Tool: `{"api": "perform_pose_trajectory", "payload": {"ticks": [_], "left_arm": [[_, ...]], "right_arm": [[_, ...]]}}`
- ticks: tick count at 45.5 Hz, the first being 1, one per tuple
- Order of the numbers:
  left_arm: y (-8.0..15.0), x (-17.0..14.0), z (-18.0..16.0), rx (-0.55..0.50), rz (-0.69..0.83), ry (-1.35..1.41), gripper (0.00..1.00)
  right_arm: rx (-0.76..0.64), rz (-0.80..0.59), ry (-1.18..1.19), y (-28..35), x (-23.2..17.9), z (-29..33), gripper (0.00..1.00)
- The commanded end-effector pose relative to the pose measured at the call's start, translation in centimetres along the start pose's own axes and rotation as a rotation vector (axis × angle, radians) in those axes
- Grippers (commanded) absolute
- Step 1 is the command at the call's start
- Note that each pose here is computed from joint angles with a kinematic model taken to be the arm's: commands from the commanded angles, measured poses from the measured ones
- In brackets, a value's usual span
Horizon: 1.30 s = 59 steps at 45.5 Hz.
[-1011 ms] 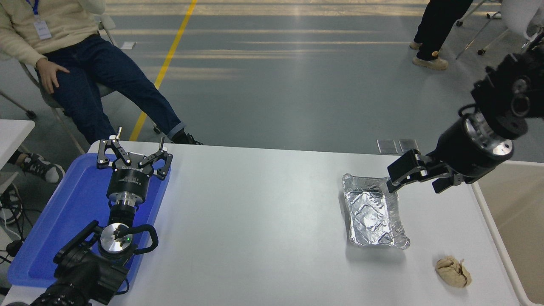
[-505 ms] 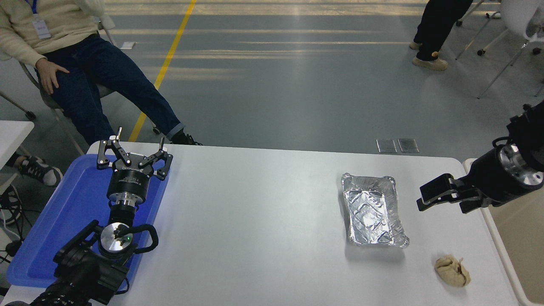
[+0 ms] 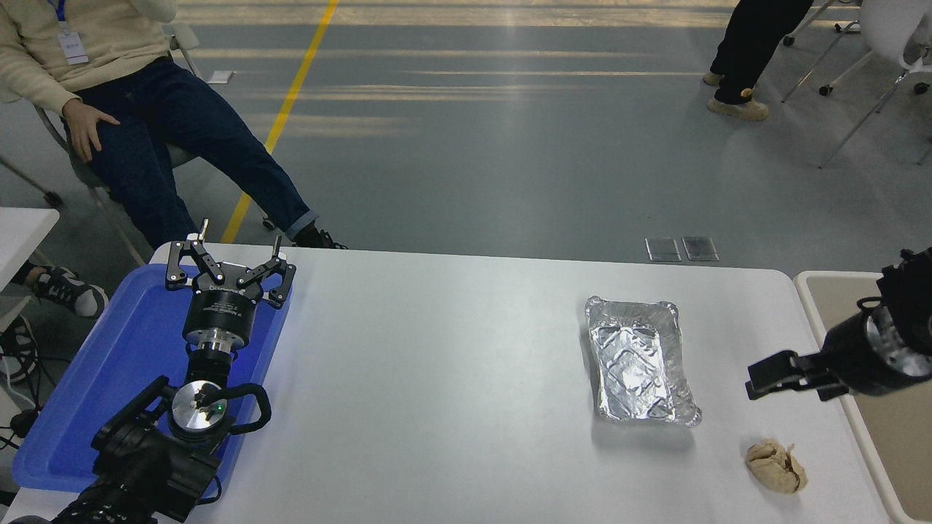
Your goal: Pick up foil plate and place in dustbin
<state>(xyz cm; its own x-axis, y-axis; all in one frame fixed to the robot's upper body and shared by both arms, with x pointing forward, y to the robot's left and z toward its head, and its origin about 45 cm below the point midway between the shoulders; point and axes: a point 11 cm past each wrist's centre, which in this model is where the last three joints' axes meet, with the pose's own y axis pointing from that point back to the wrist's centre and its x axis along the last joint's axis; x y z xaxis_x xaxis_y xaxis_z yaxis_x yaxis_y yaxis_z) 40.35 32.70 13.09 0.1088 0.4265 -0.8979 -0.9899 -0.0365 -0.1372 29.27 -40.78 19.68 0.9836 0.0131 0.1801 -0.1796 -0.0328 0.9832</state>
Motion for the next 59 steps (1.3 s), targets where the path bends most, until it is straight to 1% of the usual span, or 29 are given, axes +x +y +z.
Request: {"api": "perform_pose_trajectory", "payload": {"ticks": [1,10,13,20,31,50,59], "left_arm": [[0.0,0.0,0.0,0.0,0.0,0.0,1.0],[0.0,0.0,0.0,0.0,0.0,0.0,1.0],[0.0,0.0,0.0,0.0,0.0,0.0,1.0],[0.0,0.0,0.0,0.001,-0.002,-0.001,1.0],[0.0,0.0,0.0,0.0,-0.001,0.001,1.0],[0.0,0.0,0.0,0.001,-0.002,-0.001,1.0],[0.0,0.0,0.0,0.0,0.0,0.0,1.0]], "right_arm": [[0.002,0.044,0.001,-1.6,0.1,0.3,1.0],[0.035,0.085,-0.013,-3.5,1.2,-1.4,1.0],[0.049,0.125,-0.021,-4.9,1.7,-2.2,1.0],[0.025,0.169,0.004,-6.6,2.4,-1.9,1.0],[0.035,0.303,-0.023,-9.9,4.2,-2.1,1.0],[0.074,0.388,-0.053,-12.4,5.5,-4.6,1.0],[0.051,0.42,-0.05,-13.8,5.4,-4.5,1.0]]}}
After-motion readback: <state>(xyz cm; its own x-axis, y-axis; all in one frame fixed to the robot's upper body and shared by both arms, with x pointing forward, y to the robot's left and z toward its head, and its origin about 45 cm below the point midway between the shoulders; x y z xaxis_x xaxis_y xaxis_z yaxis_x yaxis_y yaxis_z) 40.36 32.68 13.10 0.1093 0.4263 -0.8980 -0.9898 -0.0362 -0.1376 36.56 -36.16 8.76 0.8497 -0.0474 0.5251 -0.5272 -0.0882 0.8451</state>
